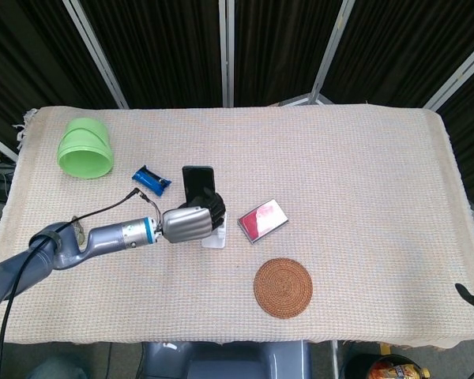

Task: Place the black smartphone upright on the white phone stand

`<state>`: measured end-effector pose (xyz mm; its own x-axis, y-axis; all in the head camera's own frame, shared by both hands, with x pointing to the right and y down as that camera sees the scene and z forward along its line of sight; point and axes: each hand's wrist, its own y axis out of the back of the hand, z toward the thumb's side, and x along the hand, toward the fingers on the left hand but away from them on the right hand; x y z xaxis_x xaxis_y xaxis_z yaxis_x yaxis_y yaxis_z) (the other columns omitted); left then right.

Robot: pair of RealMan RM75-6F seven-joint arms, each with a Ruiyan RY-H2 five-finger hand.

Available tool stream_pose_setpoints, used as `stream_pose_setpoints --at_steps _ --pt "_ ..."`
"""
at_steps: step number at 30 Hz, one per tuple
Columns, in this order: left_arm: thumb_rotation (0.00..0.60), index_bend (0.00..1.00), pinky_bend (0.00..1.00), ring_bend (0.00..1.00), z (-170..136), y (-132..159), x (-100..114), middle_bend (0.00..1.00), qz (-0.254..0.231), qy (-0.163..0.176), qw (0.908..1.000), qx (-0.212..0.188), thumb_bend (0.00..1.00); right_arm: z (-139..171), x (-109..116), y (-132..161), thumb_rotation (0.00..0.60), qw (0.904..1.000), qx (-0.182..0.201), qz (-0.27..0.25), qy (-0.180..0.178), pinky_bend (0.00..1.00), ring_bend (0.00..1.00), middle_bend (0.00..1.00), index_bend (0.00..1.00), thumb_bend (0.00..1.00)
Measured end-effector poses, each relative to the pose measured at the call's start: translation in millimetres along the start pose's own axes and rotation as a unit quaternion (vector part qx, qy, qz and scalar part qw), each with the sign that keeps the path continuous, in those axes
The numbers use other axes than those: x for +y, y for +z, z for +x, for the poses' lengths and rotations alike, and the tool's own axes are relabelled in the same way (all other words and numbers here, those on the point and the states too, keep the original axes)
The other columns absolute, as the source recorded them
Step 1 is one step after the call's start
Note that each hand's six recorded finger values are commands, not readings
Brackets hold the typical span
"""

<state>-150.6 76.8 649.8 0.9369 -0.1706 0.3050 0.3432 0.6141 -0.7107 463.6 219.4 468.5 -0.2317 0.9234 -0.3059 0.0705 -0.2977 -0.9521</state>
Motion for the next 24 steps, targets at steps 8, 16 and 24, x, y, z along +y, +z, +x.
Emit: stream_pose_setpoints --at_steps 8,16,24 --pt "0.6 0.58 0.43 0.47 10 12 -2 0.37 0.015 -0.003 0.9998 -0.01 0.04 1 1 -2 0.6 1.0 -0.002 -0.002 -0.002 0.0 0.0 0.0 0.0 0.0" --pt "0.6 0.56 0.43 0.46 20 26 -1 0.37 0.034 -0.01 0.9993 -0.011 0.04 1 2 -3 0.6 1.0 -0.002 -0.006 0.0 0.0 0.0 0.0 0.0 0.0" --pt "0.6 0.56 0.43 0.46 29 33 8 0.37 0.043 -0.001 0.999 -0.013 0.04 2 4 -5 0.6 0.9999 -0.003 -0.01 0.0 0.0 0.0 0.0 0.0 0.0"
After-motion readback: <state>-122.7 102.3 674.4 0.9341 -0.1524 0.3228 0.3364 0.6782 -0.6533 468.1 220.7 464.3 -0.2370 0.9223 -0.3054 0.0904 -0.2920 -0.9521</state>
